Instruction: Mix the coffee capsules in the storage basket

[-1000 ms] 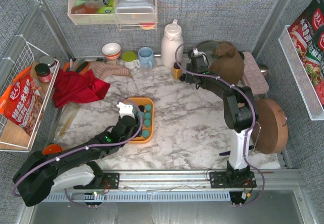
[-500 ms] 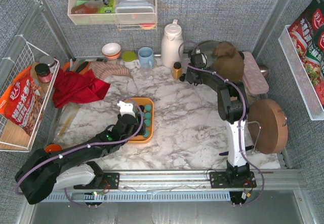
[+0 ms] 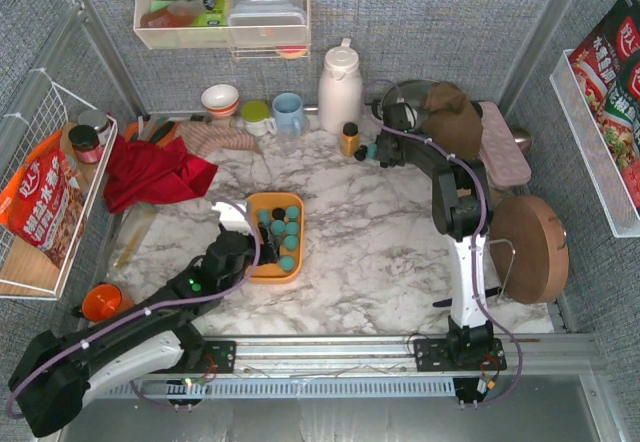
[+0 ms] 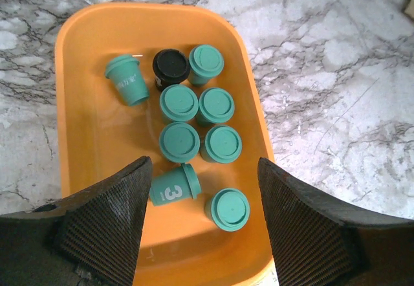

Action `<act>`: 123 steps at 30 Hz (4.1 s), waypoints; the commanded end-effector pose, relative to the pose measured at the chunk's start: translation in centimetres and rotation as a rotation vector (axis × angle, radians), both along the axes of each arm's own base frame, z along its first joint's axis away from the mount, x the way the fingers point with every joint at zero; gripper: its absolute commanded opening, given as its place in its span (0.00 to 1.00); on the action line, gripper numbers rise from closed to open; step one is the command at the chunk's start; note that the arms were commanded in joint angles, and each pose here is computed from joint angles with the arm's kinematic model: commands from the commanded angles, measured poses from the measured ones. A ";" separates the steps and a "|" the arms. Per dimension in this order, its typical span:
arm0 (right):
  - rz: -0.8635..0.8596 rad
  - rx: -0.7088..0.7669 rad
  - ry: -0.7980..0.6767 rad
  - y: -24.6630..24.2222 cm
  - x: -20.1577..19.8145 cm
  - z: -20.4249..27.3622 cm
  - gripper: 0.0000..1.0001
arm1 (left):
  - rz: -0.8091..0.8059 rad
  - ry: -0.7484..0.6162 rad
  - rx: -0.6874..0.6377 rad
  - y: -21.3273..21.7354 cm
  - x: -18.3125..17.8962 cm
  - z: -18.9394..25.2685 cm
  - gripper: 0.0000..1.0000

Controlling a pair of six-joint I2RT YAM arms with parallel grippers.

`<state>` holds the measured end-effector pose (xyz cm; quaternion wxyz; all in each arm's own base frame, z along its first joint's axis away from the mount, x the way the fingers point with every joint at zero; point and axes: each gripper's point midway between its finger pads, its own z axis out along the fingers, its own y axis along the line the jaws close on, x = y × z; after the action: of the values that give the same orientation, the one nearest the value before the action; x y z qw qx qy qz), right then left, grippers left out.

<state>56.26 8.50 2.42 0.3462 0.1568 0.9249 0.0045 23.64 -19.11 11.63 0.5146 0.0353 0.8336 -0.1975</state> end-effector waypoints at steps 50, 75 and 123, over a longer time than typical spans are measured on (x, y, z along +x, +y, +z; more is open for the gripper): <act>1.684 -0.230 -1.088 19.1 -29.4 16.1 0.38 | -0.493 -0.030 -0.290 -12.4 -1.1 9.9 0.73; 1.697 -0.263 -1.077 19.8 -29.8 16.9 0.38 | -0.522 0.069 -0.369 -14.5 -1.3 8.1 0.56; 0.181 0.269 -0.217 3.9 -1.7 6.7 0.88 | 0.165 0.254 0.220 4.4 6.5 -4.2 0.49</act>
<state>53.56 12.13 10.66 0.4664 0.0180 0.8796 0.0923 28.78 -14.47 6.86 0.3943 -0.0037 0.9168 -0.0630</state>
